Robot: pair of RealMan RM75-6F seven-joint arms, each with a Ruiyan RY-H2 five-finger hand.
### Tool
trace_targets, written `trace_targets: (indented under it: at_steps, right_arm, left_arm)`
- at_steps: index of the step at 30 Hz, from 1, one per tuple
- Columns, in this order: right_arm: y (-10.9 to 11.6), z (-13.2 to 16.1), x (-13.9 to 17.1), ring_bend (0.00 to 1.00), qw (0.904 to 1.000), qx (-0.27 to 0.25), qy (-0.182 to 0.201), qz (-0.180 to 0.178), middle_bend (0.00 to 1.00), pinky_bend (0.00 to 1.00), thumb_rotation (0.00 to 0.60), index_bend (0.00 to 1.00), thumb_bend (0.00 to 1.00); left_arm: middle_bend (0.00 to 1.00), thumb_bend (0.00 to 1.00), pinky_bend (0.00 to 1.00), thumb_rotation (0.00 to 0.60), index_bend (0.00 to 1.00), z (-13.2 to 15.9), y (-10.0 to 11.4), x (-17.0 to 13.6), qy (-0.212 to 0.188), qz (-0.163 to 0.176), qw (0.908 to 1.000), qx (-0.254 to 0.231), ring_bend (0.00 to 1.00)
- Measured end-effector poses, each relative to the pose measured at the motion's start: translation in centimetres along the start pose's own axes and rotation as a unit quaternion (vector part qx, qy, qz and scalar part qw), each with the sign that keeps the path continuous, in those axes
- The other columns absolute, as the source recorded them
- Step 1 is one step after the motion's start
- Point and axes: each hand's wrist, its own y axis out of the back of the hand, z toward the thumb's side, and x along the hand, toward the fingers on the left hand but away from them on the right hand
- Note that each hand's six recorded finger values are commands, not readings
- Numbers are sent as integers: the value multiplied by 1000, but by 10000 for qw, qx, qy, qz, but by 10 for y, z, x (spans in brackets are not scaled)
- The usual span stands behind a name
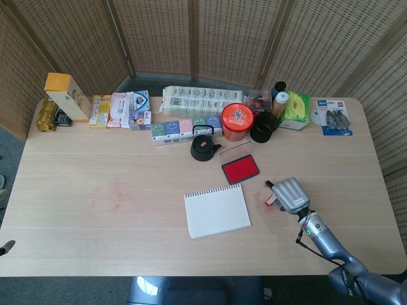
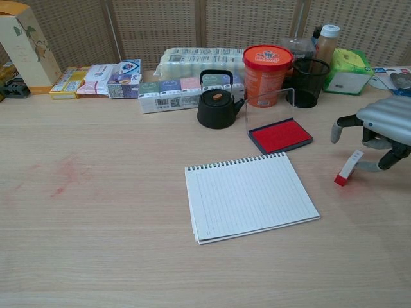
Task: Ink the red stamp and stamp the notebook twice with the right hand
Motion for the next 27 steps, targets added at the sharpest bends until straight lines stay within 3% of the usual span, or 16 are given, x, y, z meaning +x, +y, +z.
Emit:
trace_targets:
  at_steps: [9,16,23,27]
  right_arm:
    - [-1,-1,0,996,9975,-684,-160,73,1000,1000,600,454,320]
    - [-6,1,-1,996,9896,-1386,-232,316,1000,1000,600,472,345]
    - [-8,1,-5,996,9835,-1726,-316,439,1000,1000,600,480,359]
    - [-9,-2,-7,994,9857,-1590,-326,447,1000,1000,600,480,374]
  left_arm:
    - [0,0,8,600,0,0,1,0,-9,5,10000,-13,0]
    - [0,0,9,600,0,0,1,-1,-12,15,10000,-13,0]
    - [0,0,9,600,0,0,1,0,-7,8,10000,-21,0]
    - [0,0,9,600,0,0,1,0,-6,12,10000,-25,0]
